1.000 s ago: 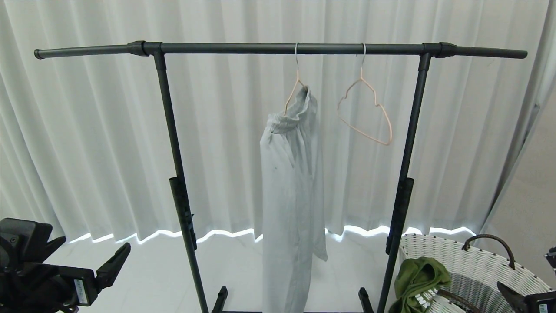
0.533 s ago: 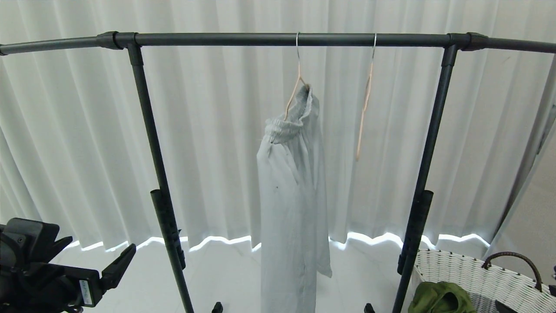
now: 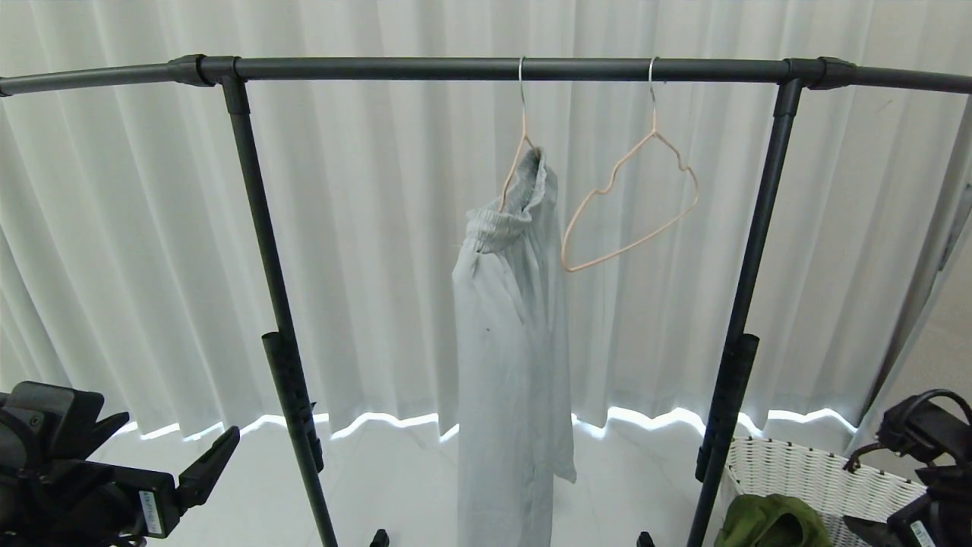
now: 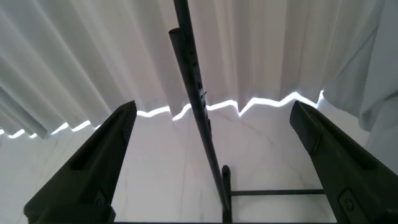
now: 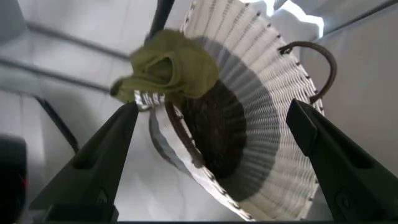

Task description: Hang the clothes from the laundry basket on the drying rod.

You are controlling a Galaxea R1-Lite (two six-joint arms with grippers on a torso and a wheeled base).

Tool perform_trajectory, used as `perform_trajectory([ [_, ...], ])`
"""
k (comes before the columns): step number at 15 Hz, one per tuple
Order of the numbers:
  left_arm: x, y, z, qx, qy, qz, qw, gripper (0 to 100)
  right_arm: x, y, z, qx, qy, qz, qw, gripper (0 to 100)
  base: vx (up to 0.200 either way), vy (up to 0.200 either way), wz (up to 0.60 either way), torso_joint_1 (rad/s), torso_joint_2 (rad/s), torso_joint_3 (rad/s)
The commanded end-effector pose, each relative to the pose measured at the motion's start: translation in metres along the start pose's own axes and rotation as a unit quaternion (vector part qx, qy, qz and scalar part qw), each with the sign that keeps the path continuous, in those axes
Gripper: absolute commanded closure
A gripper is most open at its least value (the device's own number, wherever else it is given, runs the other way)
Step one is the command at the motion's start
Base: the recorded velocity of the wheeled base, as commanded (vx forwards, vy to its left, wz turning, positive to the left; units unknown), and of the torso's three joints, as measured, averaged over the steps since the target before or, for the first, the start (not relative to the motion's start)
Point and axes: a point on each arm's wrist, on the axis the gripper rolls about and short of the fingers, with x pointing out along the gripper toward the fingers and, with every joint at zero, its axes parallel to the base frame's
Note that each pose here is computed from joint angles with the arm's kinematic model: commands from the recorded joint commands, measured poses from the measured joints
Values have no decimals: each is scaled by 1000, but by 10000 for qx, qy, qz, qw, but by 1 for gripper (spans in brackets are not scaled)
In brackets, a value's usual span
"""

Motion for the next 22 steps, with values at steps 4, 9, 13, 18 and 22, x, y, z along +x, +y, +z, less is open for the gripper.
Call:
perform_trajectory([
  [4, 0, 0, 0, 0, 4, -1, 10000, 0, 84, 9, 7, -563, 1156, 327, 9912, 0, 0, 0, 0, 0, 0, 0],
  [9, 0, 0, 0, 0, 4, -1, 10000, 0, 136, 20, -4, -693, 1215, 250, 9899, 0, 0, 0, 0, 0, 0, 0],
  [13, 1, 0, 0, 1, 27, -6, 10000, 0, 144, 20, -8, -694, 1321, 94, 9888, 0, 0, 0, 0, 0, 0, 0],
  [18, 1, 0, -1, 1, 34, -7, 10000, 0, 154, 6, -10, -475, 1425, -174, 9885, 0, 0, 0, 0, 0, 0, 0],
  [22, 1, 0, 0, 1, 27, -6, 10000, 0, 161, 3, -11, -395, 1313, -275, 9902, 100, 0, 0, 0, 0, 0, 0],
])
